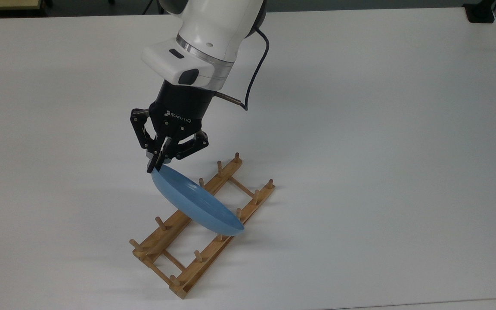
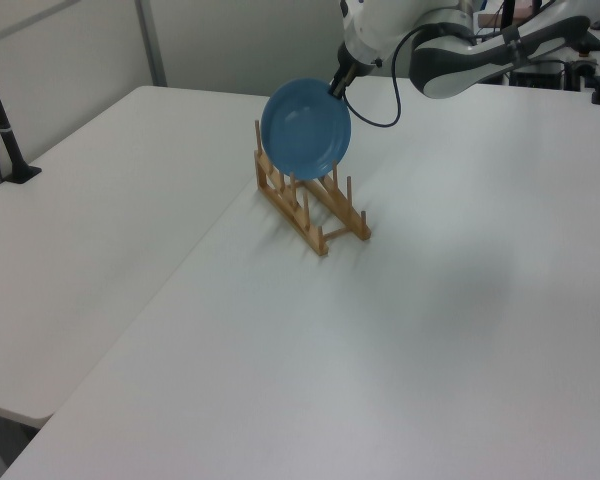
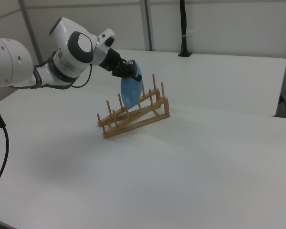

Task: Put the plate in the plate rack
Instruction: 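Lower the upright plate between the rack pegs, then open the gripper to release the plate in the rack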

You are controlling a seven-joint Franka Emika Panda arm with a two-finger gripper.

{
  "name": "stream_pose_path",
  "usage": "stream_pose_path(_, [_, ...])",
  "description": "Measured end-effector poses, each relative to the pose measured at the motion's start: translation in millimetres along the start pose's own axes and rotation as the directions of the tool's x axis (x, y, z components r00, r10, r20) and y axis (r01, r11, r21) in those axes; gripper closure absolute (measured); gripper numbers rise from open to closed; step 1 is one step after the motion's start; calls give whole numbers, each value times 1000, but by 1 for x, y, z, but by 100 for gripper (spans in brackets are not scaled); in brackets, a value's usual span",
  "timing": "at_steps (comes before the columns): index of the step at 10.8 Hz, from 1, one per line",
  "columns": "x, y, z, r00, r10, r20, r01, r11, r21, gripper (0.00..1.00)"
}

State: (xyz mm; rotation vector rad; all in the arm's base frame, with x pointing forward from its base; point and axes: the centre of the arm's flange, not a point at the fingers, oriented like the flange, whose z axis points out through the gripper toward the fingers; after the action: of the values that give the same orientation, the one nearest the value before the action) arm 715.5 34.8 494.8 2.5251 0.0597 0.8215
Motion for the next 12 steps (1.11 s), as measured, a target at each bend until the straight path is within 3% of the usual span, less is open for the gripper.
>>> stream_pose_path(4, [0, -21, -8, 1000, -26, -8, 27, 999, 18, 93])
stream_pose_path(7, [-1, -30, -10, 999, -37, -9, 37, 999, 25, 77])
stream_pose_path(11, [4, -26, -17, 1000, 23, -19, -22, 999, 29, 18])
stream_pose_path(12, [6, -22, -22, 998, 69, -9, -69, 996, 54, 2])
